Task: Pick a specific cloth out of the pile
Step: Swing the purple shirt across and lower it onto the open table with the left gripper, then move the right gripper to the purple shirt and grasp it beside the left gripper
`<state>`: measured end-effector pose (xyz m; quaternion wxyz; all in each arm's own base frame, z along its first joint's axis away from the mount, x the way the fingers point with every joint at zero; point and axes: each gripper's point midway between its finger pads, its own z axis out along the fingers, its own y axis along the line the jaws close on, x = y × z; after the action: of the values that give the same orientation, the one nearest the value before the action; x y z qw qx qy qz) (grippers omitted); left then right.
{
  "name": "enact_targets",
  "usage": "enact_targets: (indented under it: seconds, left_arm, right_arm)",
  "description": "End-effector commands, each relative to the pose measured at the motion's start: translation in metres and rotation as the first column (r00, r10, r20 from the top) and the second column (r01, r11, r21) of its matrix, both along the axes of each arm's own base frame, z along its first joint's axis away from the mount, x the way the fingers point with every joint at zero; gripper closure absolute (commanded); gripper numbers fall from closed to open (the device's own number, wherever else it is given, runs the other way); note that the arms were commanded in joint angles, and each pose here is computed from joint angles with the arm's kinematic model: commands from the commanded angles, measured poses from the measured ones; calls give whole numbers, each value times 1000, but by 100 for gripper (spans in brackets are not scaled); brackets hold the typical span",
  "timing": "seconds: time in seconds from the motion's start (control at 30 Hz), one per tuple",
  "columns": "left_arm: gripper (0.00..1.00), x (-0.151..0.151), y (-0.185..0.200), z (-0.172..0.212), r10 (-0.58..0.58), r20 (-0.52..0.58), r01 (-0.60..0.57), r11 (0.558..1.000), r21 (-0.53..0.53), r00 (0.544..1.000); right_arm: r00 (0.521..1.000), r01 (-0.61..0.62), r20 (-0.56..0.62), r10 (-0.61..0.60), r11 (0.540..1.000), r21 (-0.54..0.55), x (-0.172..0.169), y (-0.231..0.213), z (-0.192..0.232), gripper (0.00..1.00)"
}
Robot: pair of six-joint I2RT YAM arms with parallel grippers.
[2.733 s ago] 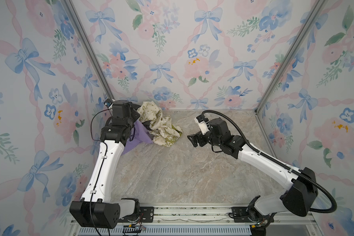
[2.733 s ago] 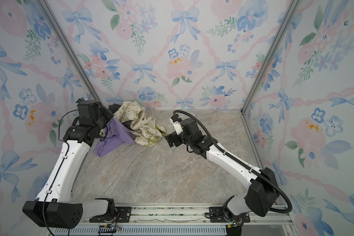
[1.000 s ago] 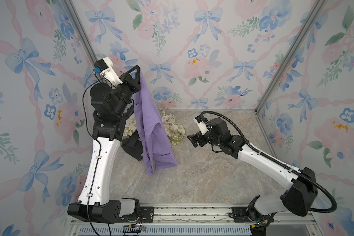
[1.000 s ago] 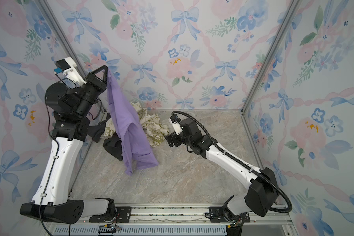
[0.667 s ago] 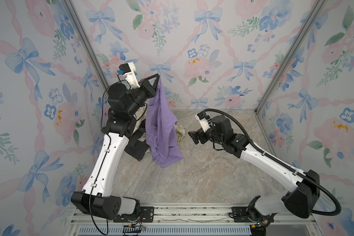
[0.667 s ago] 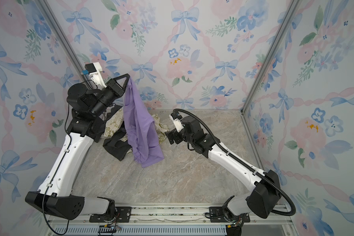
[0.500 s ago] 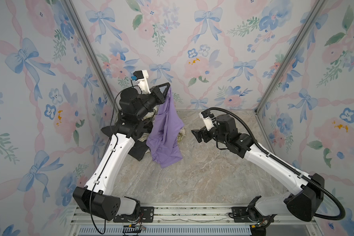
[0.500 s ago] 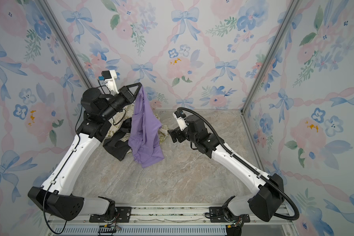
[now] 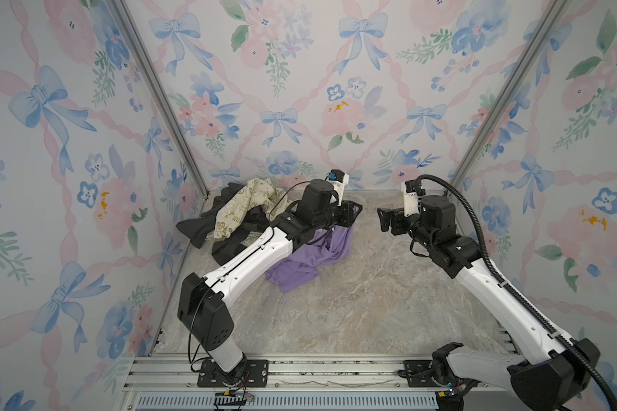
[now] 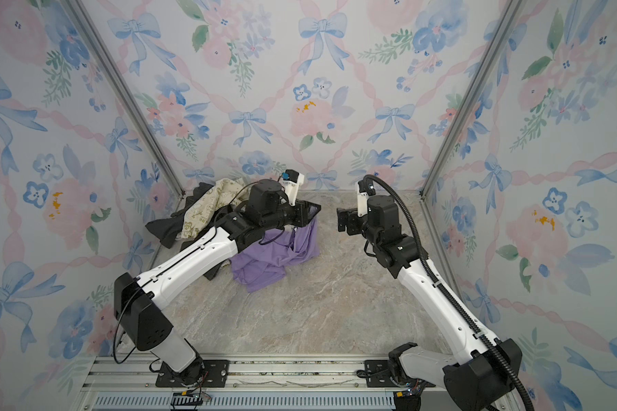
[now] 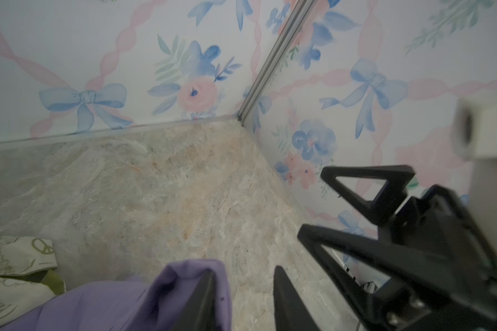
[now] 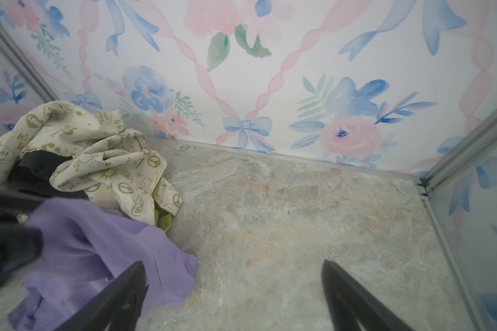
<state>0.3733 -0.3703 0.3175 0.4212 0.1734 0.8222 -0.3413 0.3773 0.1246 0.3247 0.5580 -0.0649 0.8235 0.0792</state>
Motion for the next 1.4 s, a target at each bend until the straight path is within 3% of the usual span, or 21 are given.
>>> enact_targets:
  seconds: [0.0,0.07,0.17,0.27,0.5,0.73,0.97,1.37]
  left_arm:
    - [39,-1,9,-31,1,40,-13,948,317,999]
    - [30,4,12,-26,24,62,-44,940,338,998]
    - [9,14,28,-2,108,139,-149,930,335,984]
    - [2,21,47,17,182,195,-239,913,330,964]
    - [3,30,118,16,400,114,-416,874,251,910]
    - [9,18,209,-49,626,-49,-592,757,278,778]
    - [19,0,258,-109,694,-170,-615,706,351,700]
    - [35,5,273,-169,689,-277,-540,708,456,670]
  right_arm:
    - [990,138,-11,-138,986,89,-3,-30,-2,3]
    - [989,149,-8,-149,984,99,-4,-34,-2,3]
    - [990,143,-15,-142,984,105,-4,-33,-4,3]
    - [992,127,-18,-126,983,129,-2,-28,-4,3]
    - [998,65,-24,-61,982,179,7,-10,-3,3]
    - [999,7,-33,-1,984,179,14,11,-5,3]
    - [997,-53,-48,62,984,169,16,31,-9,3]
    - [994,-76,-63,87,984,162,16,38,-15,3]
